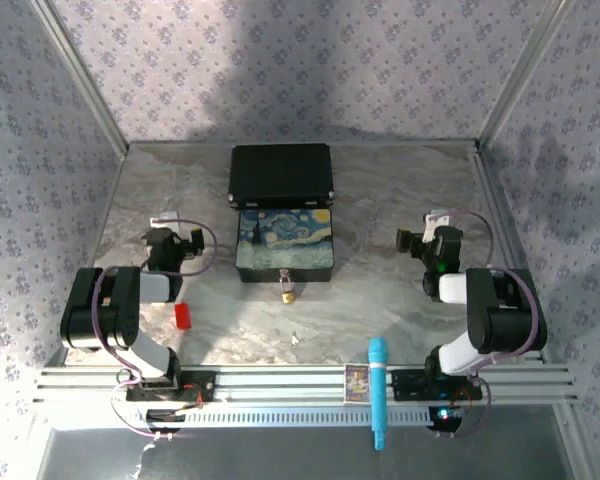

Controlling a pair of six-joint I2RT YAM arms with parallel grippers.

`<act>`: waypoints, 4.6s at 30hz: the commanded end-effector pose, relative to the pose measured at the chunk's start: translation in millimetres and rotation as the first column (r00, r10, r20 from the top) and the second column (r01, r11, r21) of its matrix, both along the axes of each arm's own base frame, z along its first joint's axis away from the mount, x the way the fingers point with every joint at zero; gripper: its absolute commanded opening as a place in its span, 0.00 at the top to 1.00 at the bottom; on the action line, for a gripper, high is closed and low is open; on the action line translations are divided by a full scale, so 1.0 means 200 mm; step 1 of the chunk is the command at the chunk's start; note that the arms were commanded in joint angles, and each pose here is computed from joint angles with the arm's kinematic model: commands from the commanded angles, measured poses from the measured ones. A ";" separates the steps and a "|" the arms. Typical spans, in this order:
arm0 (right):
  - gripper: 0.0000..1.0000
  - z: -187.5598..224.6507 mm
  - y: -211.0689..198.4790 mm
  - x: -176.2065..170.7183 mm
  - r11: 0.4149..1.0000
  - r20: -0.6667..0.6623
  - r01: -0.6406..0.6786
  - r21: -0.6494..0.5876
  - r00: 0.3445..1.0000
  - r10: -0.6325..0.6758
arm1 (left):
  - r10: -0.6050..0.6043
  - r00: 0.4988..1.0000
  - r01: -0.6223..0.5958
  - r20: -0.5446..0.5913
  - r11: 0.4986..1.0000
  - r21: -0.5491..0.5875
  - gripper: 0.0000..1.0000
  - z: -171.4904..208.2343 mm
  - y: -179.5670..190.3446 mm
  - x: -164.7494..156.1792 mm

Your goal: Unlock the padlock with the key

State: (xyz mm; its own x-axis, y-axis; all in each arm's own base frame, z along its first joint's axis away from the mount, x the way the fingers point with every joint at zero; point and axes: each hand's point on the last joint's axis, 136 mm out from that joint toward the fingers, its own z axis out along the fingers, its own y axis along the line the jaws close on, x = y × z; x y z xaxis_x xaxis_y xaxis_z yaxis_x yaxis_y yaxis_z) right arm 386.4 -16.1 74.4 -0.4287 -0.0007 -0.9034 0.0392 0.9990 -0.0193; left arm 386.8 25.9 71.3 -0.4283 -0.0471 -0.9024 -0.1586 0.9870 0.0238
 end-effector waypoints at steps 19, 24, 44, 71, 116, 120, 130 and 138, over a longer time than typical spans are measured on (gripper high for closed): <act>0.01 0.04 0.00 0.03 1.000 0.017 -0.013 -0.012 1.000 0.013 | -0.019 0.998 0.019 0.063 1.000 0.003 0.00 0.09 -0.02 0.05; 0.01 0.04 0.00 0.03 1.000 0.017 -0.012 -0.012 1.000 0.012 | -0.020 0.998 0.020 0.064 1.000 0.003 0.00 0.09 -0.02 0.05; 0.01 0.04 0.00 0.03 1.000 0.017 -0.015 -0.001 1.000 0.015 | -0.019 0.998 0.019 0.065 1.000 0.004 0.00 0.09 -0.02 0.05; 0.08 0.42 0.63 -0.47 0.898 -0.390 -0.085 0.431 0.880 0.270 | -0.291 0.948 0.113 -0.128 0.686 -0.719 0.00 0.63 -0.68 -0.54; 0.65 -0.26 1.78 -1.43 0.918 -0.699 -0.333 0.216 0.604 0.383 | -0.492 0.819 0.090 -0.296 0.619 -0.780 0.03 0.17 -1.06 -1.07; 0.68 -0.27 1.74 -1.45 0.930 -0.712 -0.330 0.165 0.612 0.344 | -0.487 0.820 0.086 -0.300 0.623 -0.777 0.03 0.17 -1.06 -1.07; 0.81 -0.32 1.72 -1.45 0.933 -0.711 -0.320 0.165 0.617 0.337 | -0.481 0.826 0.077 -0.293 0.612 -0.787 0.03 0.18 -1.06 -1.06; 0.98 -0.32 1.68 -1.39 0.913 -0.665 -0.315 0.258 0.628 0.404 | -0.520 0.824 0.094 -0.224 0.515 -0.852 0.09 0.20 -1.14 -1.04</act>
